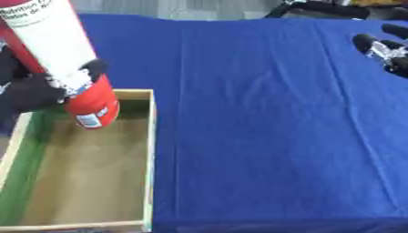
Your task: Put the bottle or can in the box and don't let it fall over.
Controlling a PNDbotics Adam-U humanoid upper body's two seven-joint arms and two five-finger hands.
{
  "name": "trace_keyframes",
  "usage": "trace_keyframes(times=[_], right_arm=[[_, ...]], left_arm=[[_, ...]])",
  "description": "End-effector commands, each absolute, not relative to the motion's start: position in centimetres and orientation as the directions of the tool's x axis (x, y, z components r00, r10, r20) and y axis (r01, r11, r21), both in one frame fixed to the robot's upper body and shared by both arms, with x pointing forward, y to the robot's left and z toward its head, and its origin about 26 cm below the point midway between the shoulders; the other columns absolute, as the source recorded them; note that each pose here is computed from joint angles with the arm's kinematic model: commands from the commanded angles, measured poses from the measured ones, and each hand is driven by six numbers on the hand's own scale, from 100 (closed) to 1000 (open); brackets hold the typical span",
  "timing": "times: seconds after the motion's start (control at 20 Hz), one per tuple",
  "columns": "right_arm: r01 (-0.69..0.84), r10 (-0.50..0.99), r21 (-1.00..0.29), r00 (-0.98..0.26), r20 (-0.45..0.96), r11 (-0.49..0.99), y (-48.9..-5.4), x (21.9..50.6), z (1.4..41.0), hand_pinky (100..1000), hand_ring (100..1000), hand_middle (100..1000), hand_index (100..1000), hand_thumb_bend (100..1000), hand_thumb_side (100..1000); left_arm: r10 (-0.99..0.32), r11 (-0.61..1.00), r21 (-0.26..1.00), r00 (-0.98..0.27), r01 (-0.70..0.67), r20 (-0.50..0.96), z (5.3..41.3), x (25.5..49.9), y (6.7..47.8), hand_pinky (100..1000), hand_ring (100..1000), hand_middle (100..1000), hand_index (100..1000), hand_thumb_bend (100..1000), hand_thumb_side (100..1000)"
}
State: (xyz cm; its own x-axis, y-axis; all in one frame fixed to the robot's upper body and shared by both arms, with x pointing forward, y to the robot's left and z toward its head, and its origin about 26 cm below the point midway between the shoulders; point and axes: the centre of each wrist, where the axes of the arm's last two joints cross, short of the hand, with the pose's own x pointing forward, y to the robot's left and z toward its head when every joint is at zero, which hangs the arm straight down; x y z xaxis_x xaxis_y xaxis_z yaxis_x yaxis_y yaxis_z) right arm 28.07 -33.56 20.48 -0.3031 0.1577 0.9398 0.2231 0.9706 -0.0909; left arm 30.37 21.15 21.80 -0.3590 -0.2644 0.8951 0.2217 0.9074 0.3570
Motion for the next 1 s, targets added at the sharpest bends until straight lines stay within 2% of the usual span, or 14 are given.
trace_keyframes(times=[0.05, 0.2, 0.35, 0.5, 0.55, 0.6, 0.65, 0.7, 0.75, 0.9, 0.95, 1.0], right_arm=[[0.225, 0.180, -0.107, -0.333, 0.926, 0.968, -33.7, 27.8, 21.6, 898, 890, 890, 915, 576, 100], [0.224, 0.178, -0.105, -0.334, 0.926, 0.969, -33.7, 27.8, 21.6, 898, 890, 890, 915, 575, 100], [0.223, 0.177, -0.105, -0.334, 0.926, 0.969, -33.7, 27.8, 21.5, 898, 890, 890, 915, 573, 100], [0.224, 0.177, -0.105, -0.334, 0.926, 0.969, -33.7, 27.8, 21.5, 898, 890, 890, 916, 573, 100], [0.224, 0.177, -0.105, -0.334, 0.926, 0.969, -33.7, 27.8, 21.5, 898, 890, 890, 916, 573, 100], [0.224, 0.178, -0.105, -0.334, 0.926, 0.969, -33.7, 27.8, 21.5, 898, 890, 889, 916, 572, 100], [0.224, 0.178, -0.105, -0.334, 0.925, 0.969, -33.7, 27.8, 21.5, 898, 890, 889, 916, 571, 100], [0.224, 0.178, -0.105, -0.335, 0.925, 0.969, -33.7, 27.8, 21.6, 898, 890, 889, 916, 571, 100], [0.224, 0.178, -0.105, -0.335, 0.925, 0.969, -33.7, 27.8, 21.6, 898, 890, 889, 916, 571, 100], [0.222, 0.177, -0.105, -0.335, 0.926, 0.969, -33.7, 27.8, 21.6, 898, 890, 889, 916, 572, 100], [0.222, 0.177, -0.105, -0.335, 0.926, 0.969, -33.7, 27.8, 21.6, 898, 890, 889, 916, 572, 100], [0.222, 0.177, -0.105, -0.335, 0.926, 0.969, -33.7, 27.8, 21.6, 898, 890, 889, 916, 572, 100]], left_arm=[[-0.270, 0.910, 0.364, -0.382, 0.199, 0.884, 22.2, 30.1, 21.8, 694, 669, 385, 374, 192, 100], [-0.257, 0.916, 0.346, -0.366, 0.202, 0.895, 21.6, 30.2, 21.9, 698, 677, 396, 386, 203, 100], [-0.256, 0.917, 0.342, -0.351, 0.208, 0.901, 21.1, 30.2, 22.0, 713, 708, 455, 449, 275, 100], [-0.272, 0.915, 0.350, -0.332, 0.201, 0.903, 20.5, 30.3, 22.3, 735, 744, 529, 546, 350, 100], [-0.280, 0.914, 0.355, -0.329, 0.195, 0.902, 20.3, 30.3, 22.5, 755, 773, 591, 618, 391, 100], [-0.290, 0.912, 0.364, -0.329, 0.189, 0.899, 20.2, 30.3, 22.6, 763, 785, 620, 652, 417, 100], [-0.301, 0.909, 0.374, -0.329, 0.186, 0.895, 20.0, 30.3, 22.8, 784, 819, 695, 723, 477, 100], [-0.313, 0.903, 0.387, -0.332, 0.187, 0.890, 19.9, 30.3, 22.9, 799, 841, 733, 759, 529, 100], [-0.324, 0.896, 0.401, -0.337, 0.191, 0.884, 19.8, 30.3, 23.1, 813, 862, 765, 795, 618, 150], [-0.368, 0.868, 0.455, -0.355, 0.200, 0.859, 19.3, 30.2, 23.5, 837, 903, 826, 851, 805, 263], [-0.384, 0.858, 0.472, -0.358, 0.203, 0.851, 19.1, 30.3, 23.6, 838, 904, 828, 853, 813, 267], [-0.400, 0.849, 0.488, -0.360, 0.201, 0.843, 19.0, 30.3, 23.8, 846, 917, 848, 871, 873, 299]])
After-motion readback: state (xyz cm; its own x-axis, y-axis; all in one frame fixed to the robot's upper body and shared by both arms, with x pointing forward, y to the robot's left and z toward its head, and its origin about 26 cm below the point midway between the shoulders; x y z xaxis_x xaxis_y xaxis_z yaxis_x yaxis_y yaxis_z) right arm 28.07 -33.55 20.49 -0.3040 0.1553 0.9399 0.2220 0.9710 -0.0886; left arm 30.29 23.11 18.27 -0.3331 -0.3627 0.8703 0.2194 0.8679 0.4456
